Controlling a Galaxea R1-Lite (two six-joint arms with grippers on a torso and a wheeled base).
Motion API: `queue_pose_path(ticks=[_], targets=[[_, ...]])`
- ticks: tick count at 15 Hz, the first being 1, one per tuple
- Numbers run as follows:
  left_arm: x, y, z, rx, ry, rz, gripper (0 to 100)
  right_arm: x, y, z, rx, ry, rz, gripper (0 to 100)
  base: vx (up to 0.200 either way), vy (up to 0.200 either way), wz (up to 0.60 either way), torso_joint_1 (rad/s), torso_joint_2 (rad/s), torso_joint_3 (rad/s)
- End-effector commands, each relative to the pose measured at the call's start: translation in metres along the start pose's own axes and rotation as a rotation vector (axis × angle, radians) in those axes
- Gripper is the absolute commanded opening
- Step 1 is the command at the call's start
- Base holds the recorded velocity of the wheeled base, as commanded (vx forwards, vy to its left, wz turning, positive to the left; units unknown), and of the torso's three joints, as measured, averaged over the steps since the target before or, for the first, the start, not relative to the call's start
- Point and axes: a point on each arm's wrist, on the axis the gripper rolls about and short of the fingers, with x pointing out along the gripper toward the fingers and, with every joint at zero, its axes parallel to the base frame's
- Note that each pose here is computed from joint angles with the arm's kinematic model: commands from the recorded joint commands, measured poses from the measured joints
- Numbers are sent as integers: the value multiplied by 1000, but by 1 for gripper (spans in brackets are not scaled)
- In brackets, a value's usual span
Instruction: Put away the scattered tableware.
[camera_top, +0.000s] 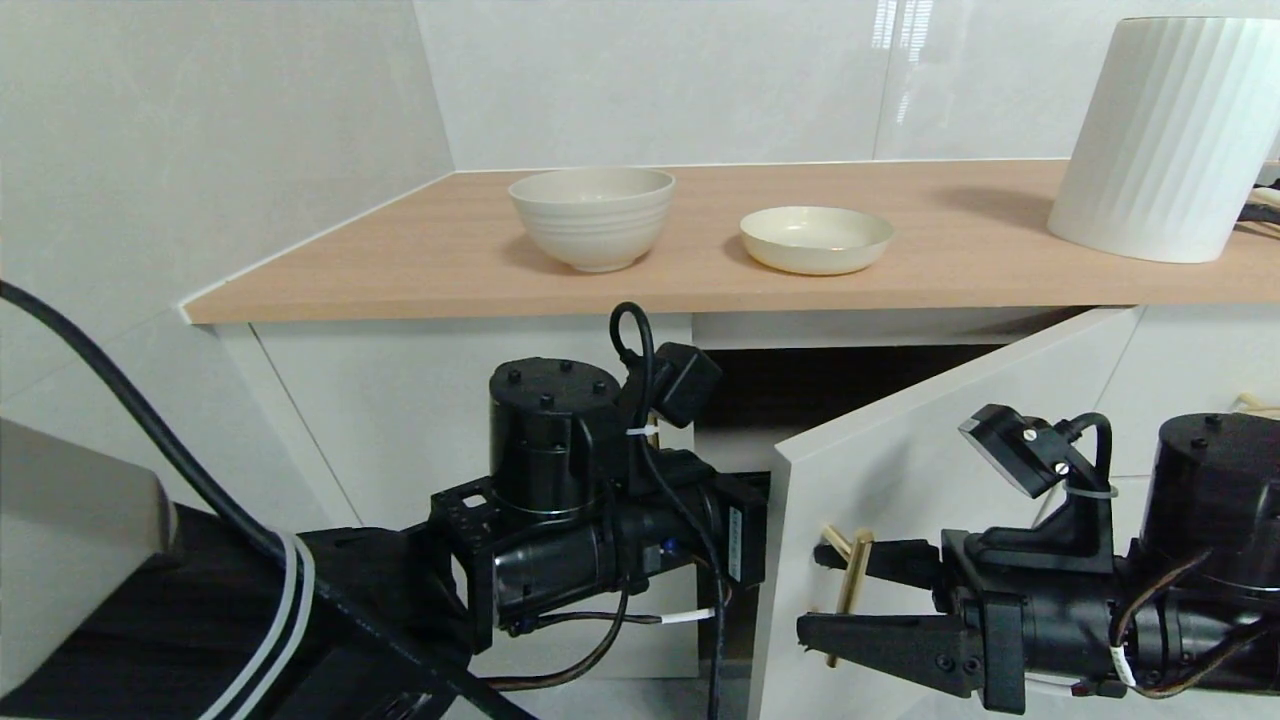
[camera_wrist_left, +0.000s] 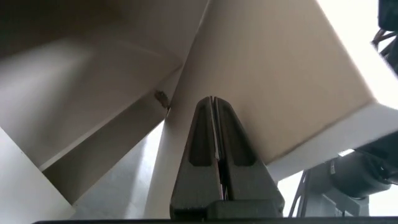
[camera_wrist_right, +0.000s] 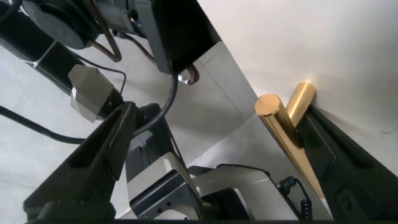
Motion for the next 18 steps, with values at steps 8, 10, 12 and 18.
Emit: queue_pose_path(ticks=[8,10,12,18], targets=[[-2,-3,2,2,-9,-6,0,-57,-8,26,-170,-144,-212,100,0,0,0,0,0,0],[-2,-7,2,6,-10,-13,0,-71,5,18,-173,-94,-307,100,0,0,0,0,0,0],[-1,-7,2,7,-13,-1,0,-76,14,13,-215,-81,-471,100,0,0,0,0,0,0],[-1,-9,1,8,-16,10,0,-88,43,0,-222,-29,-482,100,0,0,0,0,0,0]])
